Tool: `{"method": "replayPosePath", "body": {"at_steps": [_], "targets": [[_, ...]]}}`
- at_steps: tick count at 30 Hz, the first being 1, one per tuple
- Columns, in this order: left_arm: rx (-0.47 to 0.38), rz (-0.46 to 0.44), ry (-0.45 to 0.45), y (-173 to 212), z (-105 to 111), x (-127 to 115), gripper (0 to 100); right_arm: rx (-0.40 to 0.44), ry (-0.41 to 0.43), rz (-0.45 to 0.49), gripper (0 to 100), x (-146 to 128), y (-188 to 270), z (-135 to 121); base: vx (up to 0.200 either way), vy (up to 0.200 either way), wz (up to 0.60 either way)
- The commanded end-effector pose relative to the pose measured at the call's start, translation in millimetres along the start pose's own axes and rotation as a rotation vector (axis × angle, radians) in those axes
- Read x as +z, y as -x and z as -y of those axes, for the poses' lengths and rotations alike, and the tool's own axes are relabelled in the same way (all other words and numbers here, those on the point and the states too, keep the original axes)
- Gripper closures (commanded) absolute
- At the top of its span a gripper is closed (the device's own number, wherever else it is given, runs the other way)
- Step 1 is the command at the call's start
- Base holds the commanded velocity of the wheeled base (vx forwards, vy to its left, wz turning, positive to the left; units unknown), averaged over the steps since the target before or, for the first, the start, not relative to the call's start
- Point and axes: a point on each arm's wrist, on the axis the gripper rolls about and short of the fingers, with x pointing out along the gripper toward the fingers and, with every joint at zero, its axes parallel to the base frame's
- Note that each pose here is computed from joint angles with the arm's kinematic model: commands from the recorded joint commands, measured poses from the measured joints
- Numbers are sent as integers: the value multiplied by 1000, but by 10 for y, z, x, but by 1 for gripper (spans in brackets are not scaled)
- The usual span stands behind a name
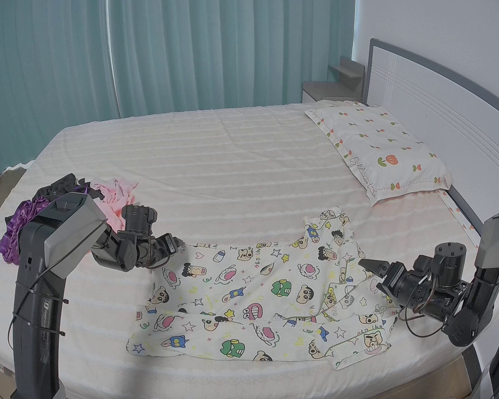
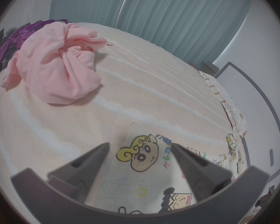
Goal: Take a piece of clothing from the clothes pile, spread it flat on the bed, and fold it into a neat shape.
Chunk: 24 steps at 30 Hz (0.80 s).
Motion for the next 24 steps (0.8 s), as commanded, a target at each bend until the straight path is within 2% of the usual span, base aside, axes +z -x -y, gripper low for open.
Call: {"method": "replayPosePath", "body": {"at_steps": [1, 9, 18, 24], "targets": [[16, 21, 5, -39, -6, 19, 100, -8, -1, -9, 0, -19, -16, 21, 0, 0, 0], [32, 51, 33, -36, -56, 85, 100, -14, -2, -13, 0, -29, -25, 36, 0, 0, 0], [71, 134, 57, -57, -115, 277, 100, -14, -2, -13, 0, -29, -25, 36, 0, 0, 0], [101, 157, 66, -105, -166, 300, 100, -17, -3, -15, 0, -33, -25, 41, 0, 0, 0]]}}
